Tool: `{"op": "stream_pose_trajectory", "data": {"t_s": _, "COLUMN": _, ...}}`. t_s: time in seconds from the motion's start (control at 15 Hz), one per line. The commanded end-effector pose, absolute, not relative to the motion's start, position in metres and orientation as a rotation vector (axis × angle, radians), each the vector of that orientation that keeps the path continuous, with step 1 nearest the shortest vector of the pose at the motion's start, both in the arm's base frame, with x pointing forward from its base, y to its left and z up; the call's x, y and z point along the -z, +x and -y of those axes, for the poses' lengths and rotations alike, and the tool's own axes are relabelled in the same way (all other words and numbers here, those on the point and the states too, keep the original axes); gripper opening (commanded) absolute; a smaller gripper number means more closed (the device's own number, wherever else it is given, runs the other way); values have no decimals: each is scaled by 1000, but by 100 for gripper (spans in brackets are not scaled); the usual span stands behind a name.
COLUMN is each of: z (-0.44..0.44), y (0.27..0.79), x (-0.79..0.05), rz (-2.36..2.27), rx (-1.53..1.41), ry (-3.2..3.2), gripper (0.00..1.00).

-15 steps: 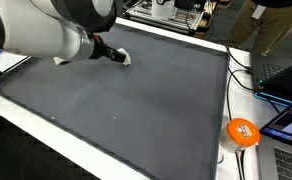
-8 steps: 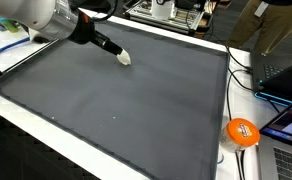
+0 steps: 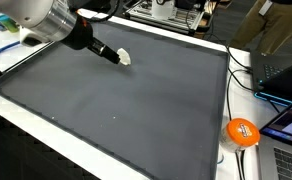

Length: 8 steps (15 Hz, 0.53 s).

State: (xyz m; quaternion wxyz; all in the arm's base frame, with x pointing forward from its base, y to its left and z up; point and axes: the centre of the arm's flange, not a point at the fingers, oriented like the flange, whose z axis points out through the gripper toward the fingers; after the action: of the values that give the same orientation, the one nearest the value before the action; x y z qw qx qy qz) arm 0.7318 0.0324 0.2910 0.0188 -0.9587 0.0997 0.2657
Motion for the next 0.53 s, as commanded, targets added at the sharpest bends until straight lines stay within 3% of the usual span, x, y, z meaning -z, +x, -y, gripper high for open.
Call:
{"op": "stream_pose_trajectory", "data": {"t_s": 0.0, "z": -34, "y": 655, "x": -288, "rz": -116, "rx": -858, "ry": -2946, "gripper": 100}}
{"op": "stream_pose_trajectory", "data": {"t_s": 0.13, "z": -38, "y": 648, "x": -289, "rz": -28, "rx": -925, "ry": -2935, "gripper": 100}}
{"op": "stream_pose_trajectory", "data": {"t_s": 0.2, "z": -38, "y": 719, "x": -292, "rz": -103, "rx": -886, "ry": -2939, "gripper": 100}}
{"op": "stream_pose_trajectory", "data": {"t_s": 0.47, "z": -38, "y": 718, "x": -294, "rz": -93, "rx": -890, "ry": -2937, "gripper": 100}}
